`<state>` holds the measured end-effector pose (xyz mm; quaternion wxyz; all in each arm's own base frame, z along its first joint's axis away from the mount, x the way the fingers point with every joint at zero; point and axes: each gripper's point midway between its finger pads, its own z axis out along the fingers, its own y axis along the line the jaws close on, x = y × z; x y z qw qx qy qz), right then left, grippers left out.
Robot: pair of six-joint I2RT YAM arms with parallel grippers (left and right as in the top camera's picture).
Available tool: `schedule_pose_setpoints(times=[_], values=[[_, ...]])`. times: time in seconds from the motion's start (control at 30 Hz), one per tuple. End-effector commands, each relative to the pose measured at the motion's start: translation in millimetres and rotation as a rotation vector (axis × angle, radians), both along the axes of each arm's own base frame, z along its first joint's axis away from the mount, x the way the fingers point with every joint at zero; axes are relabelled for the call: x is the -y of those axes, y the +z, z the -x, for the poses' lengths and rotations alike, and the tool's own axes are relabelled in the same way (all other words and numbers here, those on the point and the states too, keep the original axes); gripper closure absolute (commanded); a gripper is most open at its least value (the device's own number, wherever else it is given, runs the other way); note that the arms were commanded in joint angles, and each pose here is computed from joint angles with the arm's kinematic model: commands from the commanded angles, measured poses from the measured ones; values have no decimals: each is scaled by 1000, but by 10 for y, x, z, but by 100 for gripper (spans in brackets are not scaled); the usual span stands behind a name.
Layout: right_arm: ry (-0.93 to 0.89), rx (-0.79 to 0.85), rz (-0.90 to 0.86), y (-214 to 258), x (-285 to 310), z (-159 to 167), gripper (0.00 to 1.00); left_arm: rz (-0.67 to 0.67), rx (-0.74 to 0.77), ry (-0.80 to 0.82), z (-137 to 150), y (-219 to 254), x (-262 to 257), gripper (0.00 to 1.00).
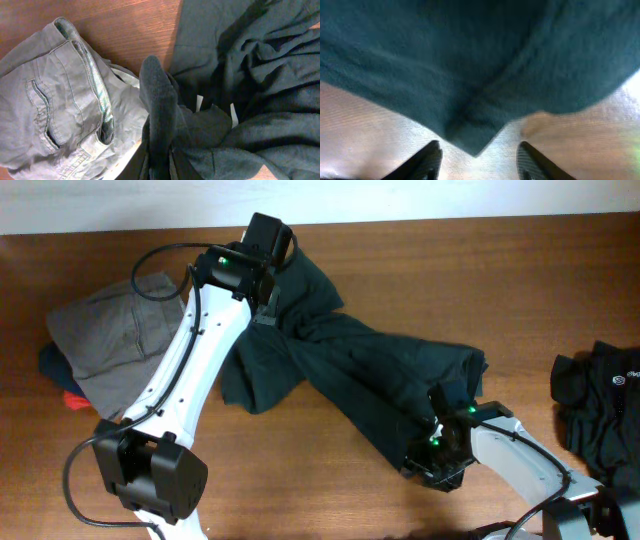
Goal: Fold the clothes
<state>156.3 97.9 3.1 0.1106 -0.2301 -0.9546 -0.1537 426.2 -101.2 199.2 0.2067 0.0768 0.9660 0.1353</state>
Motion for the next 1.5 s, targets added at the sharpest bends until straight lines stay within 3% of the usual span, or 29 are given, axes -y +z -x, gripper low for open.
schedule_pose_setpoints(times=[0.0,0.17,0.33,0.4,0.43,0.63,0.77,0.9,0.97,1.0,1.03,1.07,1.17,1.47], values=[[-8,17,50,-51,66,-30,50,14,31,13,-2,114,-11,87],[-11,31,69,-88,92,-79,52,14,31,13,-1,114,-11,87],[-21,-11,79,-177,99,-48,66,13,30,13,0,113,-12,87],[-23,-26,82,-203,100,-32,90,13,30,13,1,113,-12,87],[-21,-27,82,-206,101,-31,96,13,30,13,2,113,-13,87],[43,49,65,59,120,-191,96,12,33,10,6,138,-16,87],[31,193,64,648,218,-492,96,21,53,10,30,312,-25,92],[-48,393,182,1427,558,-789,96,42,106,10,59,592,-36,92],[-77,471,262,1779,758,-856,96,47,113,9,111,667,-53,81],[-75,501,285,1916,822,-877,96,56,102,5,145,667,-45,67],[-73,518,301,2016,868,-887,96,79,75,-8,191,632,-5,45],[-75,526,310,2075,895,-889,96,108,44,-22,241,593,45,38],[-71,535,316,2126,924,-905,96,195,-48,-53,359,442,186,34],[-156,453,530,2009,1426,-929,96,219,-157,6,389,-66,-4,23]])
